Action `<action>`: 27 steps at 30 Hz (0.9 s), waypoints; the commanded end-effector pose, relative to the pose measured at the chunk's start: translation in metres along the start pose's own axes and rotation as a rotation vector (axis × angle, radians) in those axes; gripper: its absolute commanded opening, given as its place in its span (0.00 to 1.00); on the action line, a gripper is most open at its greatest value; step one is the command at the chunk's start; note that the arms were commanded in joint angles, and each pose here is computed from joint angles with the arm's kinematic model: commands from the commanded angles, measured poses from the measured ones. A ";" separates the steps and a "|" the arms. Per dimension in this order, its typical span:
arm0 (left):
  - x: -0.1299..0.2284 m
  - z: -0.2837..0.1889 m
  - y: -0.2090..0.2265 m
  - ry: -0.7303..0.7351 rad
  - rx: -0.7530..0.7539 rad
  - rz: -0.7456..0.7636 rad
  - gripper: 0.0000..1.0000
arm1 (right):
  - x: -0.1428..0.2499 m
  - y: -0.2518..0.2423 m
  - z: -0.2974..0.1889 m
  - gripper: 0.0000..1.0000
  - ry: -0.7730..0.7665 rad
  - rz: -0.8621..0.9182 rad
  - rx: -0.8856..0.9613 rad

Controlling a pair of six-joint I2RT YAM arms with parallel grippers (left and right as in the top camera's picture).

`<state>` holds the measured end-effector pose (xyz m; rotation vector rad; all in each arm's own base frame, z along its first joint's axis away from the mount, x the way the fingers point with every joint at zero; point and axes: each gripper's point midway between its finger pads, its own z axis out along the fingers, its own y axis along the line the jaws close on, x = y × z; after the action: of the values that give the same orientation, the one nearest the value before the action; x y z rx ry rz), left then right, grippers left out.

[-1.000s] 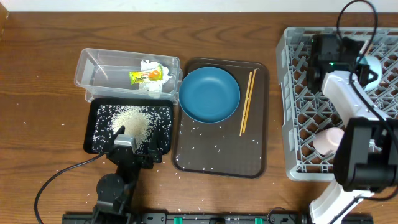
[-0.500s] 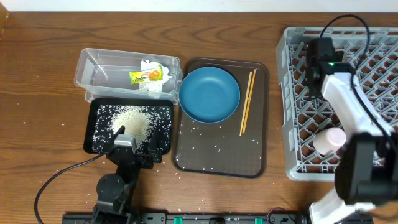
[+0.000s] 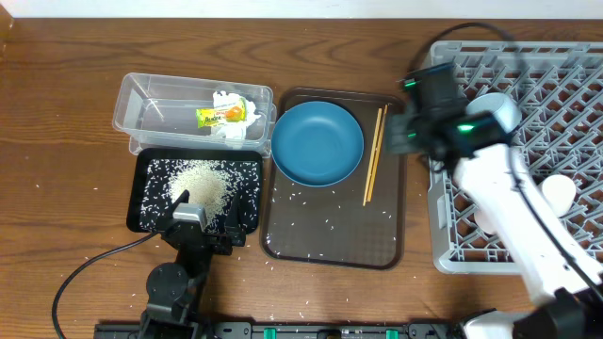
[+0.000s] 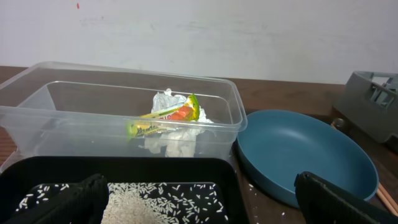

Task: Sort waste into correct bins and load items into the dishwasher rack
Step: 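Reach the right gripper to the blue plate rim and grasp it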

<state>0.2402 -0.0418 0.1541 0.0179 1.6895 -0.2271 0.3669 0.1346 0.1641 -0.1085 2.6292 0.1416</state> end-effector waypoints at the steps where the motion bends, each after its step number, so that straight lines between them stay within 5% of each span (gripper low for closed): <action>1: 0.017 0.002 0.004 0.038 -0.015 0.004 0.98 | 0.024 0.040 0.028 0.67 0.101 0.011 -0.058; 10: 0.017 0.002 0.004 0.038 -0.015 0.004 0.98 | 0.054 0.040 0.109 0.60 0.235 0.161 0.024; 14: 0.017 0.002 0.004 0.038 -0.015 0.004 0.98 | 0.056 0.048 0.122 0.19 0.262 0.191 -0.038; 17: 0.017 0.002 0.004 0.038 -0.015 0.004 0.98 | 0.051 0.046 0.119 0.02 0.243 0.199 -0.043; 27: 0.017 0.002 0.004 0.038 -0.015 0.004 0.98 | 0.025 0.024 0.101 0.02 0.172 0.297 -0.041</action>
<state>0.2402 -0.0418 0.1541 0.0179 1.6895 -0.2271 0.3840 0.1735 0.0461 0.2289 2.8562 0.2715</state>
